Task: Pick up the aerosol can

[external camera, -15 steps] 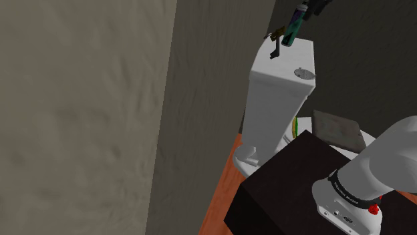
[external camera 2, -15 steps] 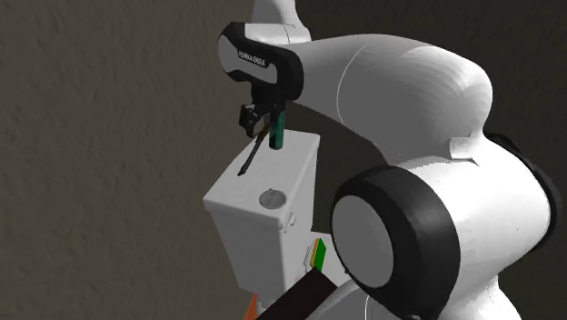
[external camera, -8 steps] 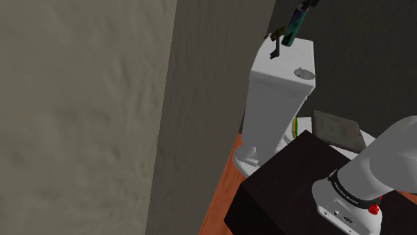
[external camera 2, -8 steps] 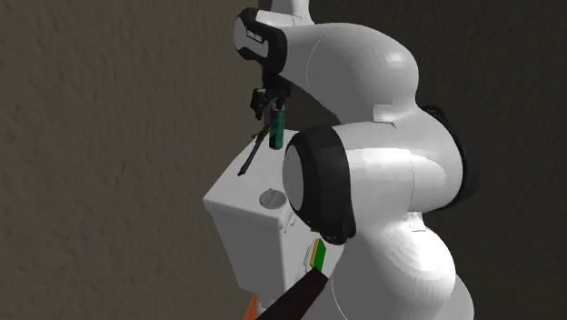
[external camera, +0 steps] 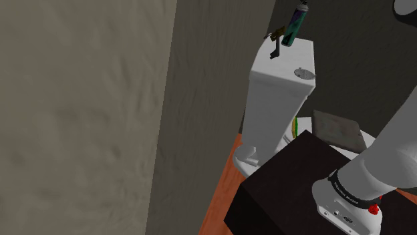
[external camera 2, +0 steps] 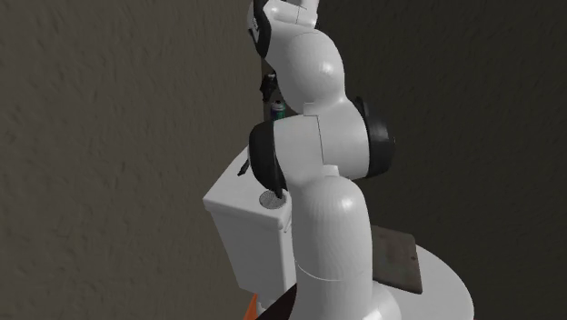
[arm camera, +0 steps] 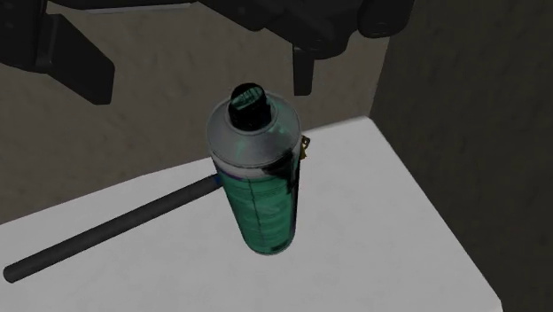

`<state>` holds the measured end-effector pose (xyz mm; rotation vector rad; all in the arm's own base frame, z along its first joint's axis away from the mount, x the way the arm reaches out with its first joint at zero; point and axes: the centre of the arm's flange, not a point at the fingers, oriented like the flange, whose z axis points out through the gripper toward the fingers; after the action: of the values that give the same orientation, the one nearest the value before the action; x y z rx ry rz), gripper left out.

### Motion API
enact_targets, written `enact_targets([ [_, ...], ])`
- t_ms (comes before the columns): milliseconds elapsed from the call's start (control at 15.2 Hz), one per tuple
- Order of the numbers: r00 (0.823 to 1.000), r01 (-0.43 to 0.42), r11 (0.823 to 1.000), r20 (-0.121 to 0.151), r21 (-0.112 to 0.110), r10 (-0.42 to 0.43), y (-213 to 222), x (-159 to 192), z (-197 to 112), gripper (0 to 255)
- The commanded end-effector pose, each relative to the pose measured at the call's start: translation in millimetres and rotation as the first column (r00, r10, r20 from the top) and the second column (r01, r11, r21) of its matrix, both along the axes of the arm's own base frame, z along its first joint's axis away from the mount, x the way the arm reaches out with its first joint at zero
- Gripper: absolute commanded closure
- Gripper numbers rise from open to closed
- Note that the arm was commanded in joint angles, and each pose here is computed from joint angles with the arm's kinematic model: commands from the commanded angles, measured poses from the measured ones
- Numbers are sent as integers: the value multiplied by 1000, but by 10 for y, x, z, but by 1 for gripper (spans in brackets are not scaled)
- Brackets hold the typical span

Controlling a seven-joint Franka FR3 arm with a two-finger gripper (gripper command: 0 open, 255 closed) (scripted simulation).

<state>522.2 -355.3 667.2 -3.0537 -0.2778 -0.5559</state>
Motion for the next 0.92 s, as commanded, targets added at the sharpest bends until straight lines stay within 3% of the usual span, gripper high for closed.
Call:
enact_targets([
  [0,1000,-18,1000,16,9,17,-195,149,21,0],
  [594,1000,-18,1000,16,9,17,-195,148,-379,0],
  [660,1000,-18,1000,16,9,17,-198,157,-382,255],
  [858,1000,-18,1000,16,9,17,-198,159,-383,255],
])
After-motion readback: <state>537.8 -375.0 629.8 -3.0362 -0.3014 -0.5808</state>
